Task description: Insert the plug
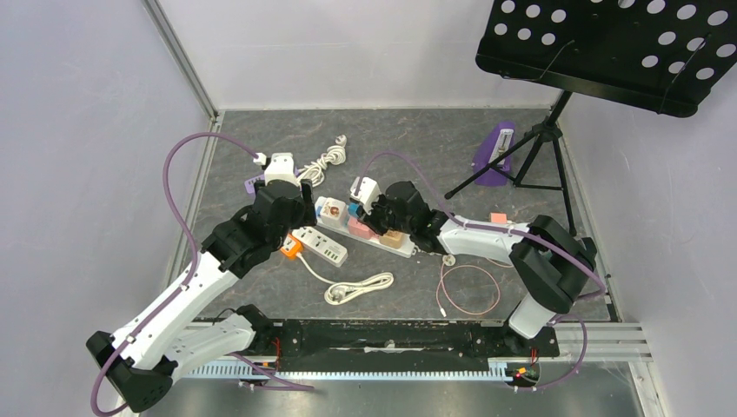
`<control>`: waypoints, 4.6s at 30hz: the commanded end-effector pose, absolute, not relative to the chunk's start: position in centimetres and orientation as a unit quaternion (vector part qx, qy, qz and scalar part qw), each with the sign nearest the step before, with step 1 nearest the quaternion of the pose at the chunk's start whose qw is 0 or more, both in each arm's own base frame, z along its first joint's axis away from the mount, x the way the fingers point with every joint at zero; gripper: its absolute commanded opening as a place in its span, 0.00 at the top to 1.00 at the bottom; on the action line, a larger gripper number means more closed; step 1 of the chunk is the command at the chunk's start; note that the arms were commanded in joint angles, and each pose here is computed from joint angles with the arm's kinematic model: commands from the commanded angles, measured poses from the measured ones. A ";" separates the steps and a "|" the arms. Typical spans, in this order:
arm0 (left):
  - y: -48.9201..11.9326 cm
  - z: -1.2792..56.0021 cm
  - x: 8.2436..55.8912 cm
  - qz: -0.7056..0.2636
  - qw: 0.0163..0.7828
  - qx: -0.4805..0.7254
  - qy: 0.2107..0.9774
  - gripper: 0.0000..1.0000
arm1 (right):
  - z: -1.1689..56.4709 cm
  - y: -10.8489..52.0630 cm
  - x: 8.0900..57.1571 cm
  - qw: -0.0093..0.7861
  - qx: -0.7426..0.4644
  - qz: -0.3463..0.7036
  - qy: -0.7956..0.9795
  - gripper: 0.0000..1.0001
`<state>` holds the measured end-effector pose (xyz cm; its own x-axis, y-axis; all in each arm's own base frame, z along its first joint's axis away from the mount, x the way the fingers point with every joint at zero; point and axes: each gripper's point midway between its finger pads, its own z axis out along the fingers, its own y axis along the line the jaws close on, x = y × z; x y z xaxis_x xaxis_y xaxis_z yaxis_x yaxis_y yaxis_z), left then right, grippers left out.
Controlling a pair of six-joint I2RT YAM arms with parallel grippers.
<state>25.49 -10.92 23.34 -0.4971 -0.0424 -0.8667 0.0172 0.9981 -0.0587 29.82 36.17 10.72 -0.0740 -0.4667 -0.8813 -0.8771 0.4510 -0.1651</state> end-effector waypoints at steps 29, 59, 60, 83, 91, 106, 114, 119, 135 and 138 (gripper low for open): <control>-11.6 24.0 25.5 -0.057 0.512 -0.005 0.857 0.27 | 14.8 37.0 30.6 0.458 -0.438 0.212 0.745 0.53; -11.7 24.8 25.1 -0.080 0.520 -0.015 0.850 0.26 | 4.8 32.8 27.5 0.354 -0.426 0.172 0.815 1.00; -11.7 24.8 25.1 -0.080 0.519 -0.014 0.851 0.27 | 6.0 33.3 27.9 0.367 -0.424 0.178 0.809 0.98; -13.0 23.3 23.3 -0.129 0.486 -0.004 0.864 0.25 | 11.1 27.7 23.6 0.418 -0.428 0.189 0.779 0.03; -13.4 21.8 23.0 -0.136 0.469 -0.006 0.873 0.25 | 5.9 26.8 24.4 0.395 -0.438 0.149 0.793 0.04; -13.8 21.1 23.6 -0.129 0.462 -0.004 0.878 0.25 | 3.1 25.3 27.2 0.417 -0.408 0.106 0.805 0.12; -14.0 20.9 23.9 -0.127 0.460 -0.003 0.879 0.25 | 2.2 24.0 28.1 0.422 -0.379 0.102 0.817 0.34; -14.5 20.3 24.1 -0.130 0.451 -0.005 0.883 0.25 | 2.5 22.0 30.1 0.443 -0.292 0.058 0.845 0.42; -14.6 16.7 24.1 -0.130 0.419 -0.050 0.897 0.25 | 9.5 23.2 32.0 0.490 -0.196 0.097 0.844 0.17; -14.7 13.8 23.6 -0.133 0.391 -0.084 0.907 0.24 | 11.8 23.2 31.5 0.497 -0.188 0.114 0.840 0.15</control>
<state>23.52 -14.44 16.10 -0.6645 -0.1445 -0.7332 0.0517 0.9699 -0.2380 31.09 22.04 6.65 -0.4753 -0.3031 -0.8259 -0.4315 0.8984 -0.0814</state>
